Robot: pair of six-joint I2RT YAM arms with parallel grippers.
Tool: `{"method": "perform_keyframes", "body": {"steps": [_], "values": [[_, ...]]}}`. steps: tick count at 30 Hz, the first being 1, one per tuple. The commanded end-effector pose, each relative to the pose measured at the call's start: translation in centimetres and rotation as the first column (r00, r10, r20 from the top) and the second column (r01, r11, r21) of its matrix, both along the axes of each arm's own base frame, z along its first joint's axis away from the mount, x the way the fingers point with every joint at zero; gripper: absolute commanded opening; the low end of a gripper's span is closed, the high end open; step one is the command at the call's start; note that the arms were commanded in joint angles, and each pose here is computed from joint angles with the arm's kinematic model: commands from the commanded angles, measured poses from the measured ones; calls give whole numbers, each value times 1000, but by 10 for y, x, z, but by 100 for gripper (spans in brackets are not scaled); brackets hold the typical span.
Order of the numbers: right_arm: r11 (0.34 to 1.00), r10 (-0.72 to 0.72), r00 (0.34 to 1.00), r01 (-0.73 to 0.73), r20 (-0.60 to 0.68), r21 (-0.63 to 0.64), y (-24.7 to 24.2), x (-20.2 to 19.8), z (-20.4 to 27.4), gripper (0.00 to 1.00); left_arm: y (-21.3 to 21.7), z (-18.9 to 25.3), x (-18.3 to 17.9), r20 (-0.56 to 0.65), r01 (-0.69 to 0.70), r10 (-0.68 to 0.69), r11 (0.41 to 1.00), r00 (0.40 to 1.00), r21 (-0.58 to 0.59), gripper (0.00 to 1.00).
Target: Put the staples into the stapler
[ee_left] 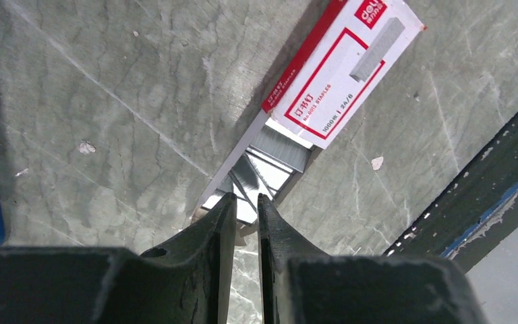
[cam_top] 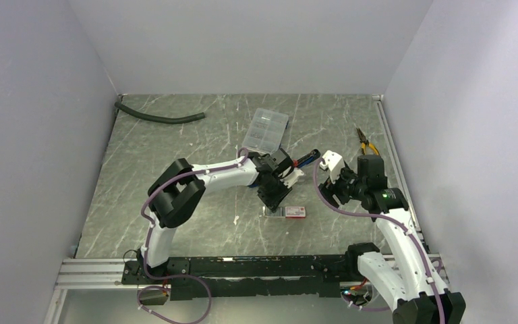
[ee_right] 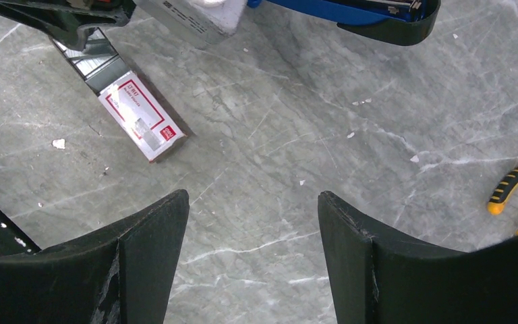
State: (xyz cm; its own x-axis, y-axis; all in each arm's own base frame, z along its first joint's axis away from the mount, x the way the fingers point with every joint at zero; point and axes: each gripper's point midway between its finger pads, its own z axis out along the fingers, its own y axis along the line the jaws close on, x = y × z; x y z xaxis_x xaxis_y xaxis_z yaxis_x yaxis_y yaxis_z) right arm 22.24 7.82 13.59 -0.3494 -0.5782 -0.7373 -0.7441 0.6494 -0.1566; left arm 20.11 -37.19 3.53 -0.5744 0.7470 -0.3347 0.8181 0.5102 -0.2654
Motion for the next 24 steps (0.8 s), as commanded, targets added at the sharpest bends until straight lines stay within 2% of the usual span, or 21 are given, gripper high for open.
{"method": "perform_keyframes", "body": {"steps": [1, 24], "values": [[999, 30, 999, -30, 24, 22, 4, 0, 7, 73, -9, 4, 7, 26, -13, 13, 1000, 1000, -4, 22], [999, 35, 999, -36, 11, 32, 4, -2, 6, 72, -12, -2, 2, 69, -6, 3, 999, 998, 42, 15]]}}
